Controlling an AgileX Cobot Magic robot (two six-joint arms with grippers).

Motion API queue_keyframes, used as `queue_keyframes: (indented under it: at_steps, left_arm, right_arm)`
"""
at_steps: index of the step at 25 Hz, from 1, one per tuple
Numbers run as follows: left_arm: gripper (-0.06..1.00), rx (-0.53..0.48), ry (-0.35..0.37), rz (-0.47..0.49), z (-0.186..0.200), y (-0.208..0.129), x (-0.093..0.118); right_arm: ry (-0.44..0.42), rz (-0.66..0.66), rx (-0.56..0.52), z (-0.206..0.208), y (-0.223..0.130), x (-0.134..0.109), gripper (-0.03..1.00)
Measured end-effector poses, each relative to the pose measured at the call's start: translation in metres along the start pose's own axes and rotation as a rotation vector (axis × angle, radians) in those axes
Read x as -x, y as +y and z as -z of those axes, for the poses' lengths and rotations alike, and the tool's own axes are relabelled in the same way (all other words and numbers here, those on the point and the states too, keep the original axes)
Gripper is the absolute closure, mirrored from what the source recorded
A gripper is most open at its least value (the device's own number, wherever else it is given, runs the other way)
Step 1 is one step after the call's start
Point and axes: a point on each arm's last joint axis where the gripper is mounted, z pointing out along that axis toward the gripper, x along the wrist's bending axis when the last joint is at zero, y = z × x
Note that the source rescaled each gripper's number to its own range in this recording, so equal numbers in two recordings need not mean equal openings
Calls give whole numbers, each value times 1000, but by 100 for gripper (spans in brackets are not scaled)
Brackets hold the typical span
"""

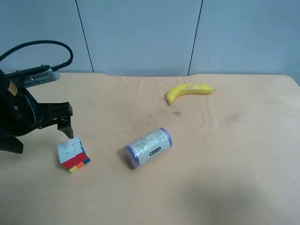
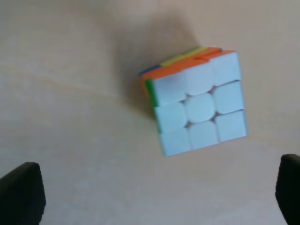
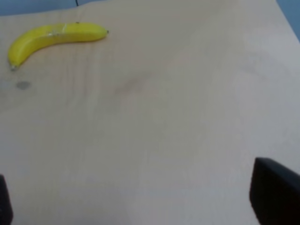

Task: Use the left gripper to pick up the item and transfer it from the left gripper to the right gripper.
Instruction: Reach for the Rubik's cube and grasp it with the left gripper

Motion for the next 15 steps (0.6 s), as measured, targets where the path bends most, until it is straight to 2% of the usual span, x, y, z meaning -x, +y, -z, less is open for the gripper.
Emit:
queue_keyframes:
  at_steps: [6, 15]
  left_arm:
    - [-5, -18, -8, 70, -31, 1, 15]
    - [-5, -49, 16, 149, -67, 3, 20]
  right_arm:
    - [0, 0, 0, 0, 0, 0, -3]
    - [0, 0, 0, 0, 0, 0, -3]
